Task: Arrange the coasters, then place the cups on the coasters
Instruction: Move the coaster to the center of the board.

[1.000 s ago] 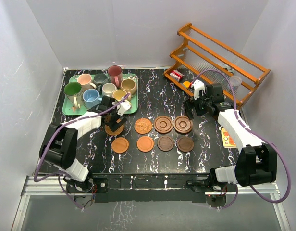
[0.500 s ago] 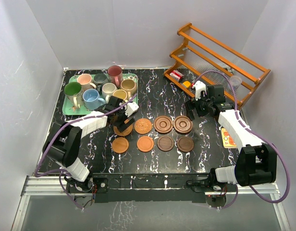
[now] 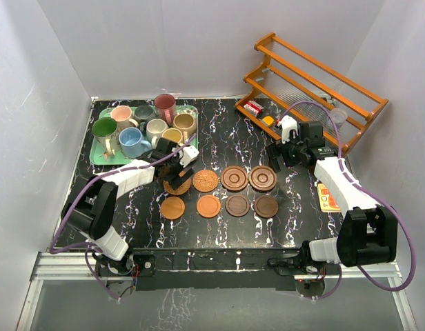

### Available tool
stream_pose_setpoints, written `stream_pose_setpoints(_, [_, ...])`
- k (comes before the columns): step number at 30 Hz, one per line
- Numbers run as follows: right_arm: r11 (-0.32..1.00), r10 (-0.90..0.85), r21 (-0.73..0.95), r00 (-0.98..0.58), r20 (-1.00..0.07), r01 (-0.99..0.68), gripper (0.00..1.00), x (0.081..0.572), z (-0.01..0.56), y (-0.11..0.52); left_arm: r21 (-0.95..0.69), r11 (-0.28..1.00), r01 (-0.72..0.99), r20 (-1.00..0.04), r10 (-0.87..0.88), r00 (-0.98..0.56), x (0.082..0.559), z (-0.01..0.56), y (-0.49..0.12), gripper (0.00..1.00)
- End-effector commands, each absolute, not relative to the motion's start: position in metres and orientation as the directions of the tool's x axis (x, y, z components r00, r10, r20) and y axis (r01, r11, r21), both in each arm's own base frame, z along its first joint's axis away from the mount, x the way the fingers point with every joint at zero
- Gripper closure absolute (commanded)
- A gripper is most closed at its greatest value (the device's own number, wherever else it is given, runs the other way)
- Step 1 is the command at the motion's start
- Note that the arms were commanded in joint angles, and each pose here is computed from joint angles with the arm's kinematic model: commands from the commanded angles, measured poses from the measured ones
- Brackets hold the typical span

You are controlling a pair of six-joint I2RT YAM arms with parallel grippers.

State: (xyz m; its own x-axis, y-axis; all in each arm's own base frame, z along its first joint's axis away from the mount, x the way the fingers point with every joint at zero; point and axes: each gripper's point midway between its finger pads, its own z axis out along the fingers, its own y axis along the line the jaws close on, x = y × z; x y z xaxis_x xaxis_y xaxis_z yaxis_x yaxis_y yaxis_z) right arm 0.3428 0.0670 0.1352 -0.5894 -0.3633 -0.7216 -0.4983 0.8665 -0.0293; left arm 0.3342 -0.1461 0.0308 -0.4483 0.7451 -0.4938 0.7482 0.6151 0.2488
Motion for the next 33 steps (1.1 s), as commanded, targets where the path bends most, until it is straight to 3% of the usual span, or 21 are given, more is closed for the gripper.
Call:
stream_pose_setpoints(1, [0.87, -0.347, -0.043, -0.547, -0.762, -0.492, 0.02, 0.353, 0.147, 0.064, 0.19, 0.598, 0.779, -0.348, 0.783, -0.516, 0.292, -0.008, -0.126, 0.12])
stream_pose_setpoints(33, [0.871, -0.348, -0.032, -0.568, -0.746, -0.491, 0.02, 0.352, 0.138, 0.059, 0.143, 0.624, 0.769, -0.451, 0.732, -0.51, 0.296, 0.014, -0.139, 0.09])
